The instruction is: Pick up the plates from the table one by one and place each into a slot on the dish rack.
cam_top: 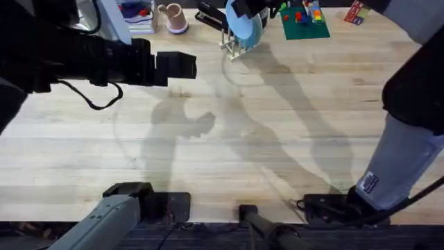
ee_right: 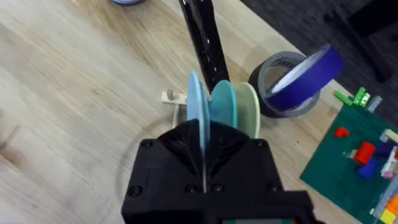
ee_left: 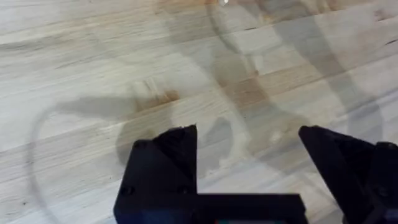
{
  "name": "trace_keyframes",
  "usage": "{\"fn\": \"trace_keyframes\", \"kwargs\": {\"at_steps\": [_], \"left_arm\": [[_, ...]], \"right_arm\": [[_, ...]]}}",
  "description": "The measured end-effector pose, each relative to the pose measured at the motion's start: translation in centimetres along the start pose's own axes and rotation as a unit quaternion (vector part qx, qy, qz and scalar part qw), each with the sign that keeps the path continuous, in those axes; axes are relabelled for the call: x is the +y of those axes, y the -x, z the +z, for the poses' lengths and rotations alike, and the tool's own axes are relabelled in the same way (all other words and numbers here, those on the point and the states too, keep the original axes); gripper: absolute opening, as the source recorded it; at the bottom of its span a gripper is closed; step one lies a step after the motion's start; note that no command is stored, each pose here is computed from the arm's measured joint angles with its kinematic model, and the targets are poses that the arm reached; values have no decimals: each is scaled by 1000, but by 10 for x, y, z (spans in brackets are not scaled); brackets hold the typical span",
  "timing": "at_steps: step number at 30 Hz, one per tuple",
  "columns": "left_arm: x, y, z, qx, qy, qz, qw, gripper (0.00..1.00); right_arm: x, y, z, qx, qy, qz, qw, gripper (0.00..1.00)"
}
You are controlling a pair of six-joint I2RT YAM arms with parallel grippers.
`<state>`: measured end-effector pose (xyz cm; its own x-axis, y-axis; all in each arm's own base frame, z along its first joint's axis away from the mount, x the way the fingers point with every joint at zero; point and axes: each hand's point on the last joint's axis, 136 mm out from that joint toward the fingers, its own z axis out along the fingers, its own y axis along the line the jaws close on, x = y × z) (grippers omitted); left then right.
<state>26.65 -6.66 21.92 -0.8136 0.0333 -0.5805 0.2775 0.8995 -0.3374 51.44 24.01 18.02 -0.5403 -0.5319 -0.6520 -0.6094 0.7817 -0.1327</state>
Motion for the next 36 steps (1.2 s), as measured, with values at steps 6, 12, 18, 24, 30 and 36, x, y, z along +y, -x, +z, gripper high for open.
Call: {"fn": "trace_keyframes", "kwargs": {"at_steps": [6,12,18,24,30,36], "left_arm": [[0,0,0,0,0,0,1000,995],[0,0,0,0,0,0,1000,995],[0,0,0,0,0,0,1000,995],[0,0,0,0,0,0,1000,995],[0,0,0,0,0,0,1000,995],[0,0,0,0,0,0,1000,995]], "right_arm": [[0,-1,1,1,0,0,1000,30],[-2,-2,2,4,-7,0,1000,30],[-6,-8,10,14,-18,1,1000,30],[-5,-11,15,20,-17,0,1000,30],[-4,-18,23,29,-15,0,999,30],[-2,-25,32,40,-11,1,999,30]]}}
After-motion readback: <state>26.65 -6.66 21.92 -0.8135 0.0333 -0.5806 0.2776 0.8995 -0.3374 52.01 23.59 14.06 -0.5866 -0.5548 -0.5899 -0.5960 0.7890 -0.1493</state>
